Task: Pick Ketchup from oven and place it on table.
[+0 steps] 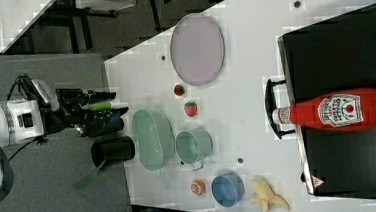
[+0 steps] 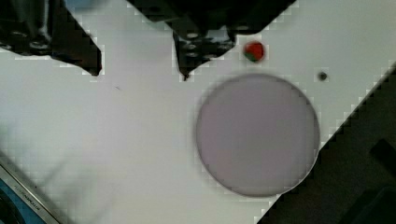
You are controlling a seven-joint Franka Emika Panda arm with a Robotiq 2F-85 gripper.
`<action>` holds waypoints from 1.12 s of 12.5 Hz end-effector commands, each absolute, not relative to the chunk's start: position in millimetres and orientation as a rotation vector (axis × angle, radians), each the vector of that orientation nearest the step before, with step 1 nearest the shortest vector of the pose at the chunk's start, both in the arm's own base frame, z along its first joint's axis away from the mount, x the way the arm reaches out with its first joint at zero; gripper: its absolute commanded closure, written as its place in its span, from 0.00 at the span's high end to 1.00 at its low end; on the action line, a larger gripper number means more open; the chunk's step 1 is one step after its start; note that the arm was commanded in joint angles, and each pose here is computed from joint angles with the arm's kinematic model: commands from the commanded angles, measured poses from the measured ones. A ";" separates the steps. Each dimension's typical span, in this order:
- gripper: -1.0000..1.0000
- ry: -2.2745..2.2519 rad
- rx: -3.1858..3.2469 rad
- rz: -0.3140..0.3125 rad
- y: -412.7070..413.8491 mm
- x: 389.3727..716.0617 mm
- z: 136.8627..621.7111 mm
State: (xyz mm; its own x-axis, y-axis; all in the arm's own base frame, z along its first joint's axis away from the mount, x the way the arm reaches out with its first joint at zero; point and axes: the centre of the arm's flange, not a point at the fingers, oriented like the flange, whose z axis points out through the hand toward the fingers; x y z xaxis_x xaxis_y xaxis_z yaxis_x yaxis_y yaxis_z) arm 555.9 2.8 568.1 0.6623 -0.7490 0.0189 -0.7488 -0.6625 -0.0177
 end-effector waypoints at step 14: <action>1.00 1.777 -2.492 0.056 -214.6 429.4 578.6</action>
State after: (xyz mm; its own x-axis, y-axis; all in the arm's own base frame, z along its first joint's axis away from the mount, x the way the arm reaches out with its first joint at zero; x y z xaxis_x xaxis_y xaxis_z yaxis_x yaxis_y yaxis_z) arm 433.7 -209.1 564.6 0.3114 -0.9455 -0.0948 -0.9503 -0.3103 -0.0273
